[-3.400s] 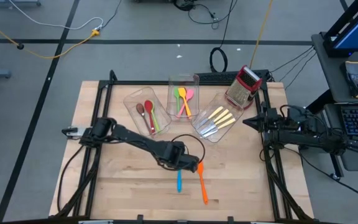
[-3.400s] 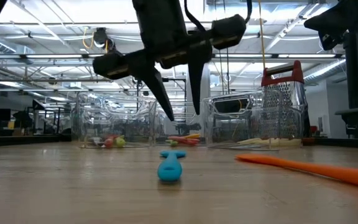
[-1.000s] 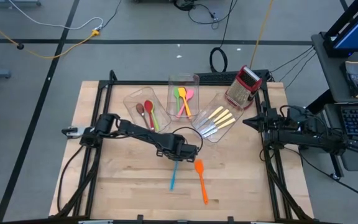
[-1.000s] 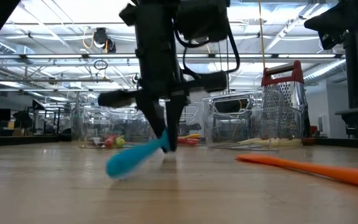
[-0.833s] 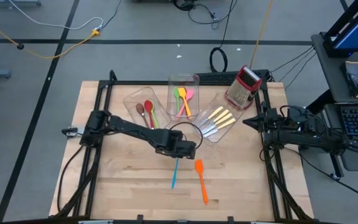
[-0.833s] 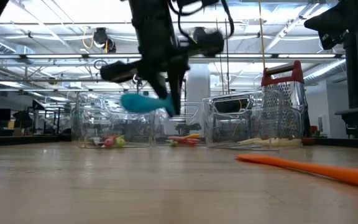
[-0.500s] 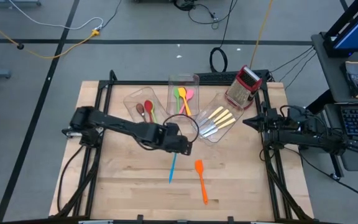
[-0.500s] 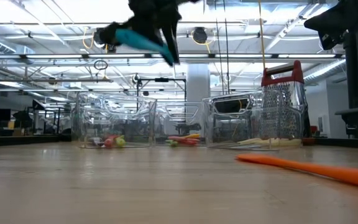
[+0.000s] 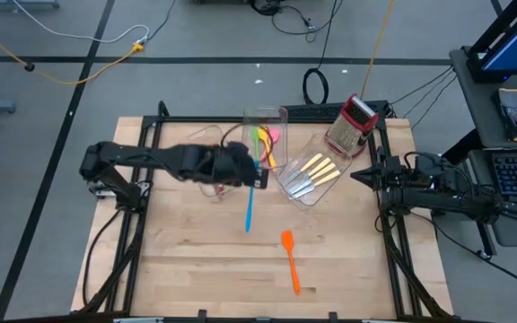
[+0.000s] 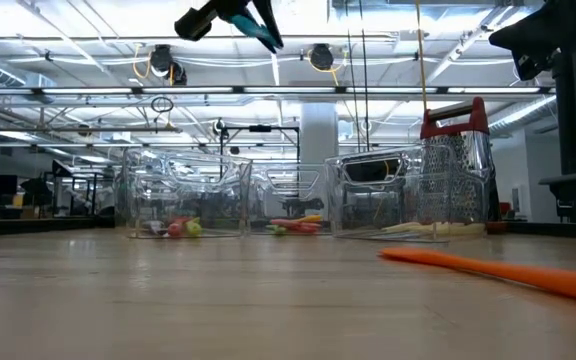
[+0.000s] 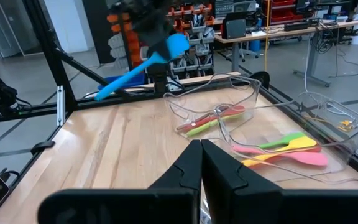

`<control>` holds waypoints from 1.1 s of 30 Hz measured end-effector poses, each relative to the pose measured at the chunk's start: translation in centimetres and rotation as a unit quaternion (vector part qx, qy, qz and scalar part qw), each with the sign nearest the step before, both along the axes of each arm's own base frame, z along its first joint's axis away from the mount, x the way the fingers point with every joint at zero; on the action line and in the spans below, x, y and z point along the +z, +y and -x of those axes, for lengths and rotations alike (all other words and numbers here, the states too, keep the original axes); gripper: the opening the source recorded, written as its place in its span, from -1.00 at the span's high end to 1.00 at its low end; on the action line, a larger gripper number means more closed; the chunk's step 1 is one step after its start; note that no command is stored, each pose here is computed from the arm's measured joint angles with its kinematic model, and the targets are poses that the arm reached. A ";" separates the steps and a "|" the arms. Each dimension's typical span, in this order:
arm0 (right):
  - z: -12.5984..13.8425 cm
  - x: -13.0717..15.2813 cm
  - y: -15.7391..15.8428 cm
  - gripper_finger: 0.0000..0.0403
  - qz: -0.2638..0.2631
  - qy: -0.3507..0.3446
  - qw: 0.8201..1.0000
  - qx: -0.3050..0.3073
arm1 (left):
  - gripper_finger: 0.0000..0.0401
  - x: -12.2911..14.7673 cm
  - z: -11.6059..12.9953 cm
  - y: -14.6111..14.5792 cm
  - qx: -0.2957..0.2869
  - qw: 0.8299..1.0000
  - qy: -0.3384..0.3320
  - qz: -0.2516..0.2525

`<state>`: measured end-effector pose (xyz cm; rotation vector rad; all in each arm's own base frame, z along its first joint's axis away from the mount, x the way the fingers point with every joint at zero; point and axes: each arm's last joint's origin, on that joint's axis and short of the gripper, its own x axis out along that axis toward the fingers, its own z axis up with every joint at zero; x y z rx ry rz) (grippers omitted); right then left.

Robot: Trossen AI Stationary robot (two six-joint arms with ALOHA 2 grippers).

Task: Pick & Place Kitchen Items
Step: Put the blue spatula into the middle transparent bin

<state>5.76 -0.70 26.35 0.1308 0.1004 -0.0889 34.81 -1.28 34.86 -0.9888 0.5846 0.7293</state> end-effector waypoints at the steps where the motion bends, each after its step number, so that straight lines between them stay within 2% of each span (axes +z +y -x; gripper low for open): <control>1: 0.0 0.0 0.0 1.00 0.000 0.000 1.000 -0.001 | 0.96 0.1 -0.1 0.7 -0.001 1.000 -0.004 -0.003; 14: 0.0 0.0 -0.2 1.00 0.008 0.001 0.999 -0.040 | 0.96 2.9 -0.3 10.7 -0.065 0.989 -0.128 -0.046; 26: 0.0 0.0 -0.2 1.00 0.008 0.001 0.999 -0.040 | 0.96 3.3 1.5 18.0 -0.004 0.982 -0.151 -0.114; 33: 0.0 0.0 -0.2 1.00 0.008 0.001 0.999 -0.040 | 0.96 1.5 1.0 21.4 0.012 0.981 -0.134 -0.140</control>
